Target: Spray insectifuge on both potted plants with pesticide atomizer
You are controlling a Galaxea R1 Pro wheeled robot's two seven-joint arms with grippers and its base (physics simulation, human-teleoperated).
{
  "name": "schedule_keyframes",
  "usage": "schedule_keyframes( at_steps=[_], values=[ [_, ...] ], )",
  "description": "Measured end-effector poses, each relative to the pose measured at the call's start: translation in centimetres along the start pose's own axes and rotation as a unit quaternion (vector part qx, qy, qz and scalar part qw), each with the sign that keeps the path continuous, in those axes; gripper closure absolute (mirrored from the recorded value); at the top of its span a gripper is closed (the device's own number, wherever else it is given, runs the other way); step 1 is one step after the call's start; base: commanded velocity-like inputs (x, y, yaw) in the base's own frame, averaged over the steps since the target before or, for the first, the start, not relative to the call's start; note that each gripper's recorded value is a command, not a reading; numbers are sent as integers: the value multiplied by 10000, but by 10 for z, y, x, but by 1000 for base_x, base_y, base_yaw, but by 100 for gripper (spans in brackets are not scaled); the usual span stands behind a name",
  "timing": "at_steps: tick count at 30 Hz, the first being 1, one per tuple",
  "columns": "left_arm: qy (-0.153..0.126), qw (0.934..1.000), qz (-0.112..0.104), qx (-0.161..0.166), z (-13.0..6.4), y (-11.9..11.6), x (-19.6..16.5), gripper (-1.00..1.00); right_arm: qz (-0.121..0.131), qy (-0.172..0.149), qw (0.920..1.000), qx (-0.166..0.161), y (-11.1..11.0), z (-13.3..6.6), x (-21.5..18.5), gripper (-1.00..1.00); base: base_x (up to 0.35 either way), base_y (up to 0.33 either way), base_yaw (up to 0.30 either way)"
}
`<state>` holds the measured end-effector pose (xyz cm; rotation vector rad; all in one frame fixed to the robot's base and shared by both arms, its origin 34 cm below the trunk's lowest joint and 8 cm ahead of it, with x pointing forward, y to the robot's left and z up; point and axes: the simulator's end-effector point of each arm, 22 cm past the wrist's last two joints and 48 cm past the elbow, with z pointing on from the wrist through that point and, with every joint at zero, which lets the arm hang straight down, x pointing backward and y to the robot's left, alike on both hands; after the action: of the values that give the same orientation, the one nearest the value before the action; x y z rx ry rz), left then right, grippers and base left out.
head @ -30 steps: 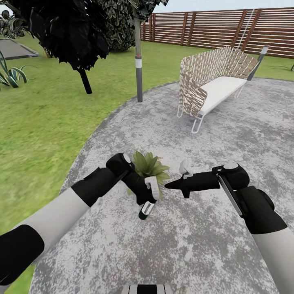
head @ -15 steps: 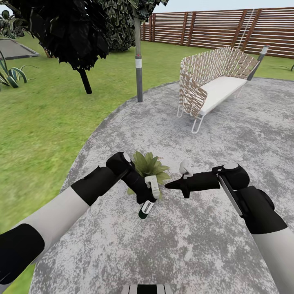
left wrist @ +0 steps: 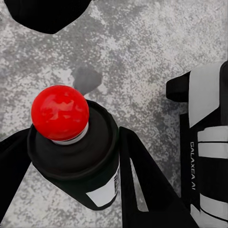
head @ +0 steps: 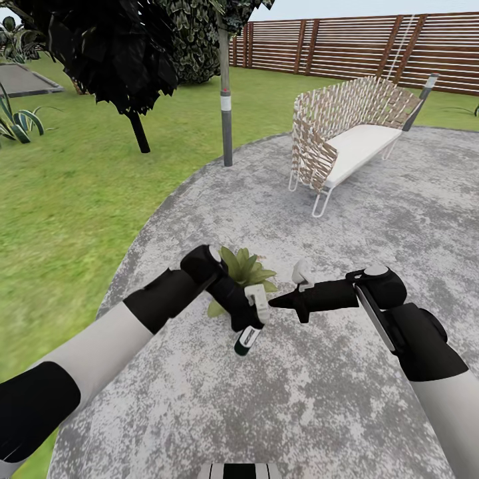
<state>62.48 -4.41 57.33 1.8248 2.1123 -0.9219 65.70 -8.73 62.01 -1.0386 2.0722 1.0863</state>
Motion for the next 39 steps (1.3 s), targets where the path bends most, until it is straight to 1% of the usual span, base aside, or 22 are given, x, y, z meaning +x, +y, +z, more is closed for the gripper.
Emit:
schedule_keyframes(
  at_steps=[19, 26, 39],
  values=[
    [-2, 10000, 50, -83, -8, 5, -6, 100, 1, 5, 10000, 7, -1, 0, 0, 100, 0, 0, 0],
    [-28, 9999, 91, -58, -7, 2, -11, 100, 3, 3, 10000, 10, -1, -1, 0, 100, 0, 0, 0],
    [-40, 9999, 102, -57, -7, 2, -13, 100, 3, 5, 10000, 9, -1, 0, 0, 100, 0, 0, 0]
  ],
)
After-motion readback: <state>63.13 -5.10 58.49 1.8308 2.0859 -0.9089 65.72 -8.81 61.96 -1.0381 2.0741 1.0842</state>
